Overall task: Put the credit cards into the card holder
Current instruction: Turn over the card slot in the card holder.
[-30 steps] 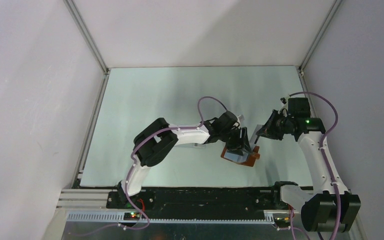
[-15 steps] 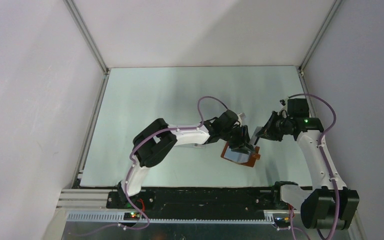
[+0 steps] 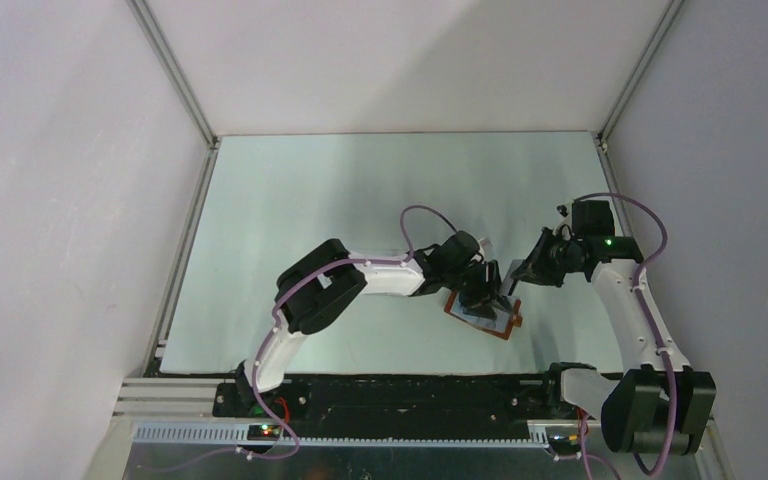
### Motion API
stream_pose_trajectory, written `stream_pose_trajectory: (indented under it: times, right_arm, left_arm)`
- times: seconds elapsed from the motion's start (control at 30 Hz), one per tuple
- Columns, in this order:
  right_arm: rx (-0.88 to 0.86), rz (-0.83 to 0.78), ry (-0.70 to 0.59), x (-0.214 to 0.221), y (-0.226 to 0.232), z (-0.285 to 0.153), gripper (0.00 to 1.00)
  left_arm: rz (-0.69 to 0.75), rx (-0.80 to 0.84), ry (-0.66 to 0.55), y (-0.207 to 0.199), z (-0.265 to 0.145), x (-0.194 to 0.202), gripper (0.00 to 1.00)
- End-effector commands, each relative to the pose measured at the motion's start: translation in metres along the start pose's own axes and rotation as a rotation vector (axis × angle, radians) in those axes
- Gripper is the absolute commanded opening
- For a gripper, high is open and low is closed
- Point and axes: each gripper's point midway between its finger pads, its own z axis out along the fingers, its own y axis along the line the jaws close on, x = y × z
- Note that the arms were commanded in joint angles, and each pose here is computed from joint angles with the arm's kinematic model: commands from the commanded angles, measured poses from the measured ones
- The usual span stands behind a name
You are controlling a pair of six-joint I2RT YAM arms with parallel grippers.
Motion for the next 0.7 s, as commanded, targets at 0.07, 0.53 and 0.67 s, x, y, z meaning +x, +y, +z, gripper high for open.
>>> stream_pose_trajectory:
  times: [0.07, 0.53, 0.67]
  right_arm:
    - [-0.032, -0.035, 0.004, -0.002, 0.003, 0.004, 0.0]
    - [-0.034, -0.111, 0.167, 0.025, 0.021, 0.056, 0.0]
    - [0.025, -0.127, 0.194, 0.032, 0.015, 0.072, 0.0]
  left_arm:
    - [0.076, 0.1, -0.076, -0.039, -0.03, -0.009, 0.6]
    - [0.106, 0.065, -0.21, -0.019, -0.088, -0.031, 0.62]
    - [0.097, 0.051, -0.202, -0.01, -0.087, -0.031, 0.59]
